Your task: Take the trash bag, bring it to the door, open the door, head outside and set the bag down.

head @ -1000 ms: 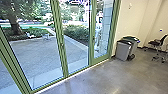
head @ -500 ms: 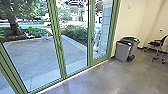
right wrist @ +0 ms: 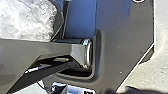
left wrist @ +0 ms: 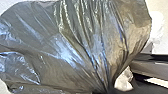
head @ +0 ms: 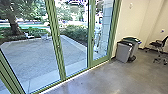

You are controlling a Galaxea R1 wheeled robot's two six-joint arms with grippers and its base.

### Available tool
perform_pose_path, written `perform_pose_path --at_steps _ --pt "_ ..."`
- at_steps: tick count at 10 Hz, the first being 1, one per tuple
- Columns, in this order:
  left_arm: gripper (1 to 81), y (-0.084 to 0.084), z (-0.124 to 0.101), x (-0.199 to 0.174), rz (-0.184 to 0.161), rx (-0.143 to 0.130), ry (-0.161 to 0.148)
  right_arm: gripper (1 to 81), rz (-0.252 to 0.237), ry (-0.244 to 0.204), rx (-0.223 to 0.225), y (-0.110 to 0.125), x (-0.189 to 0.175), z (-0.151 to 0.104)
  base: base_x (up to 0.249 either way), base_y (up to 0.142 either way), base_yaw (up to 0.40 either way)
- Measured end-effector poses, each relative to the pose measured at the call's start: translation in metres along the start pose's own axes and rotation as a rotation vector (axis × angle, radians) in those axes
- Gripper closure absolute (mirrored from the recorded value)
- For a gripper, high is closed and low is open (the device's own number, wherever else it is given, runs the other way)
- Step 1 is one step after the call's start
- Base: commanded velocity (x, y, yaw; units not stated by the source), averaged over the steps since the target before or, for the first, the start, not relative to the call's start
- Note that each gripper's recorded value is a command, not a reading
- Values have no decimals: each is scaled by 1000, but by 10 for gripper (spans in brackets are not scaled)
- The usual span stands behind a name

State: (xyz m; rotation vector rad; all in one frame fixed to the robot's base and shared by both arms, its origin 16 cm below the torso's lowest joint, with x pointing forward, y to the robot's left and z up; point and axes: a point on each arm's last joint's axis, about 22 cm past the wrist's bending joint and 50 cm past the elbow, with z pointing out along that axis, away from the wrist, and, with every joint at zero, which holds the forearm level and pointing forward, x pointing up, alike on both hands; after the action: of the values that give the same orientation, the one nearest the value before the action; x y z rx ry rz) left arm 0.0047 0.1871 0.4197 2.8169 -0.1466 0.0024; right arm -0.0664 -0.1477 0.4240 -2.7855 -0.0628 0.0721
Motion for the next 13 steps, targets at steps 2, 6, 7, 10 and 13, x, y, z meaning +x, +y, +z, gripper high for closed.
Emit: perform_pose_path --at_steps 2,6,7,10,13 --pt "811 1 0 0 0 -1 0 10 -1 1 0 0 1 0 114 -33 0" --pt "811 -2 0 0 2 3 0 10 -1 2 -4 3 2 -1 127 -85 0" --pt "811 3 1 4 4 -2 11 10 -2 5 -4 3 4 -1 133 -89 0" --pt "811 1 0 2 12 1 9 10 -1 0 -1 0 0 0 133 -89 0" --pt "811 0 0 2 19 1 11 10 -1 0 -1 0 -1 0 133 -89 0"
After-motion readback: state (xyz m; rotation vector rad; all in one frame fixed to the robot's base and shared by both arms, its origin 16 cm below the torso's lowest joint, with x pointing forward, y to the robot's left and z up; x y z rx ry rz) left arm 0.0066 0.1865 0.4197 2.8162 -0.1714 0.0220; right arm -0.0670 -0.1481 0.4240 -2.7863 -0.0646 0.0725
